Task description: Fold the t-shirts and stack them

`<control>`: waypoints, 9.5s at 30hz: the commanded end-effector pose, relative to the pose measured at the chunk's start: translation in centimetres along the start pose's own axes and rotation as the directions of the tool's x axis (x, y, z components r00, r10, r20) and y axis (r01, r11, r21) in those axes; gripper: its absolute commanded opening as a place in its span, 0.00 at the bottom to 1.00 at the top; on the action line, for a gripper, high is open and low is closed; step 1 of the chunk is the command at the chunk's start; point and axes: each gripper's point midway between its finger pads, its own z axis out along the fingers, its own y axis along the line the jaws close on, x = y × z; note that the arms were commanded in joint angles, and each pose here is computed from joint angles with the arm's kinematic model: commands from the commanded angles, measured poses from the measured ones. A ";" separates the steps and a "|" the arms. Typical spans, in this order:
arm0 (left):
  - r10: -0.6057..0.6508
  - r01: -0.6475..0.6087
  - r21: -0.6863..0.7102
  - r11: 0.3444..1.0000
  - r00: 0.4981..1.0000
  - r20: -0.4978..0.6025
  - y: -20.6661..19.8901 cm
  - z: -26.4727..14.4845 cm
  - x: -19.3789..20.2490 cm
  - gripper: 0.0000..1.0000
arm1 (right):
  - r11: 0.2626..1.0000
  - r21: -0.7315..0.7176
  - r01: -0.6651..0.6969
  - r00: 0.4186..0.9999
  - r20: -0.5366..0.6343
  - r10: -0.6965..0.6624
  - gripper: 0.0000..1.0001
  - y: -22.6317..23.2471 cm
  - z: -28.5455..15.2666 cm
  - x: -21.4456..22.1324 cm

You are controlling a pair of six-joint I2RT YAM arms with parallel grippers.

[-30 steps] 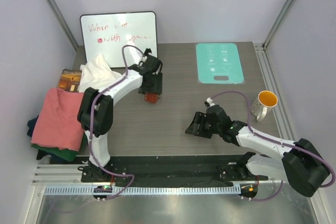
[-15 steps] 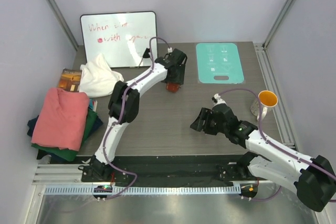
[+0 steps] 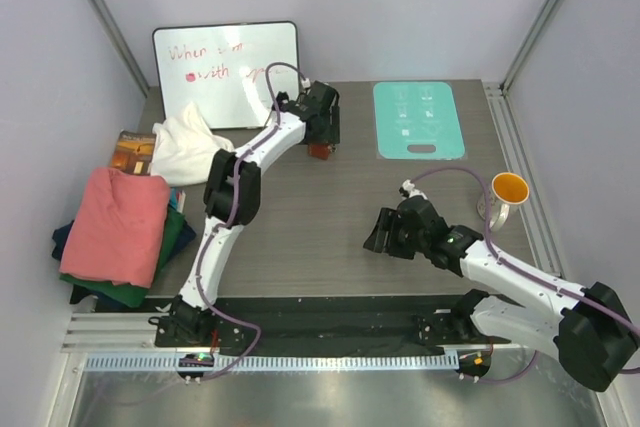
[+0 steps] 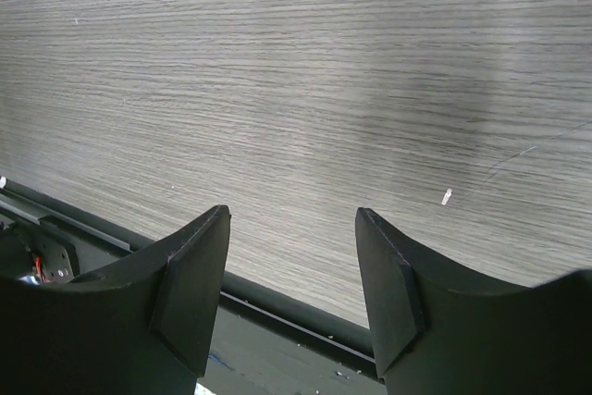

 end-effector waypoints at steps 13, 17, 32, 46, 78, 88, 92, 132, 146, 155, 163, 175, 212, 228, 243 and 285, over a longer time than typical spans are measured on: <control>0.047 -0.055 0.068 0.996 0.993 0.106 -0.2 -7.6 -1.6 0.78 | 0.999 -0.037 -0.029 1.000 -0.006 0.029 0.62 0.3 1.1 0.6; 0.059 -0.066 0.045 0.997 0.990 0.128 0.9 -9.5 -1.3 0.78 | 0.999 -0.042 -0.030 1.000 -0.008 0.030 0.62 0.3 1.2 0.7; -0.022 0.022 -0.019 1.000 1.000 0.012 6.0 -12.2 8.3 0.64 | 0.993 -0.104 -0.060 0.998 -0.027 0.058 0.62 1.3 2.1 1.1; 0.028 -0.037 -0.083 0.996 0.994 -0.106 6.0 -6.4 10.4 0.00 | 0.990 -0.131 -0.047 0.998 -0.043 0.042 0.62 2.1 1.8 1.1; -0.011 0.009 0.034 0.999 0.998 0.054 1.5 -2.1 0.6 0.49 | 0.992 -0.118 -0.052 0.994 -0.101 0.040 0.62 1.4 2.1 2.5; -0.129 0.131 -0.035 0.991 0.990 0.057 7.8 -12.1 8.9 0.72 | 0.992 -0.123 -0.025 0.992 -0.125 0.010 0.64 1.6 2.9 3.1; -0.188 0.195 -0.117 0.974 0.980 0.068 10.6 -14.2 11.5 0.73 | 0.989 -0.145 -0.011 0.990 -0.140 -0.009 0.64 2.3 3.2 3.7; -0.457 0.410 -0.469 0.782 0.889 0.015 29.2 -5.1 5.4 0.80 | 0.989 -0.145 -0.005 0.980 -0.198 -0.024 0.64 2.7 3.8 5.1; -0.486 0.512 -0.369 0.775 0.857 0.170 24.8 -13.7 5.2 0.00 | 0.985 -0.171 -0.033 0.981 -0.194 -0.001 0.64 3.1 4.0 5.2; -0.371 0.403 -0.173 0.899 0.909 0.188 16.6 -24.6 4.6 0.00 | 0.982 -0.190 -0.008 0.989 -0.146 -0.020 0.64 4.0 2.7 3.9; -0.298 0.284 0.152 0.947 0.951 0.084 8.2 -28.6 8.4 0.00 | 0.974 -0.202 0.098 0.993 0.080 -0.084 0.65 8.3 -1.5 -3.4; 0.133 -0.172 0.484 0.858 0.985 0.114 -4.5 -34.3 12.1 0.00 | 0.980 -0.148 0.133 0.933 0.352 -0.074 0.68 10.2 -7.0 -10.4; -0.085 0.074 0.097 0.993 0.990 0.115 4.7 -21.4 13.3 0.80 | 0.889 -0.289 0.355 0.926 -0.020 -0.376 0.66 11.0 -0.8 2.9; -0.042 0.036 0.098 0.995 0.997 0.066 3.3 -20.3 11.5 0.81 | 0.860 -0.057 0.507 0.862 0.055 -0.504 0.74 14.5 3.3 1.4; -0.128 0.127 0.018 0.992 0.983 0.129 10.0 -23.4 14.2 0.84 | 0.860 0.250 0.446 0.874 0.087 -0.478 0.80 10.6 3.2 -9.0; -0.173 0.174 0.055 0.983 0.985 -0.024 9.8 -20.3 19.9 0.81 | 0.898 0.212 0.386 0.911 0.063 -0.407 0.01 10.4 3.6 -12.5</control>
